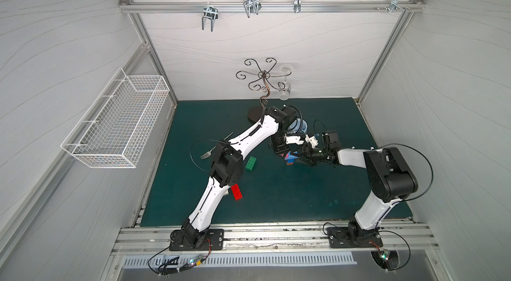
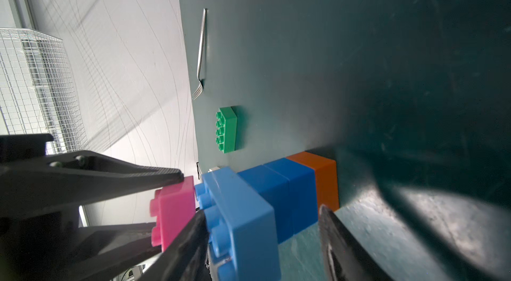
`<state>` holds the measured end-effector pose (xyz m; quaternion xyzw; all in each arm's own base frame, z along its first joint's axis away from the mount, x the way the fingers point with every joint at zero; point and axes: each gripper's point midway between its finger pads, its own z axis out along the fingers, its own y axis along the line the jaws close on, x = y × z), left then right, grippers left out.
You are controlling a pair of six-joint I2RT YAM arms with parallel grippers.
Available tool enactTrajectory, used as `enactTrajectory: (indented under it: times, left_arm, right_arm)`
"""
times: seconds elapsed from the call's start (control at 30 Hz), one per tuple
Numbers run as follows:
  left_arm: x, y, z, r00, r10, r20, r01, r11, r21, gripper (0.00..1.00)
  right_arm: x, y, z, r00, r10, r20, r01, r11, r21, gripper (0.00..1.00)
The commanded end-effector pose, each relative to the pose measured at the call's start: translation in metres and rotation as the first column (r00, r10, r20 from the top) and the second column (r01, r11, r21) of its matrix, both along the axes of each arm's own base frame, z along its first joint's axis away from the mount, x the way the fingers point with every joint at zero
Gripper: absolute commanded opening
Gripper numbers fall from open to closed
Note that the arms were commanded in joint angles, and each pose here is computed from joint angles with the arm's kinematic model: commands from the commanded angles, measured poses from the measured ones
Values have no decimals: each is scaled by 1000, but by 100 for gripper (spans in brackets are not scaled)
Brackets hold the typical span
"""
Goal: Assemble a spoon with lego
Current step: Assemble the lego brick with the lego brick.
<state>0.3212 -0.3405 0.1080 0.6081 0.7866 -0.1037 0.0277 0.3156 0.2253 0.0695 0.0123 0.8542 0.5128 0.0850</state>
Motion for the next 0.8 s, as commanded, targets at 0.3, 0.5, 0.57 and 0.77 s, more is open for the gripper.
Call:
enactTrajectory:
  times: [0.3,0.5,0.57,0.77]
  left_arm:
    - [-5,0,-12,998,-60,-12,61,997,57,10]
    - [-8,6,-17,996,-86,-22,88,992,94,7]
    - [-6,7,-19,996,-86,-14,87,991,103,7]
    - [-11,8,-24,994,-104,-38,108,987,123,8]
  right_arm:
    - [1,-2,-9,999,-9,-33,9,1000,-14,64]
    - [1,-2,-10,999,-9,-38,8,1000,-14,63]
    - [0,-2,-11,999,-7,-42,6,1000,-13,64]
    - [0,-2,-13,999,-9,-48,8,1000,-18,63]
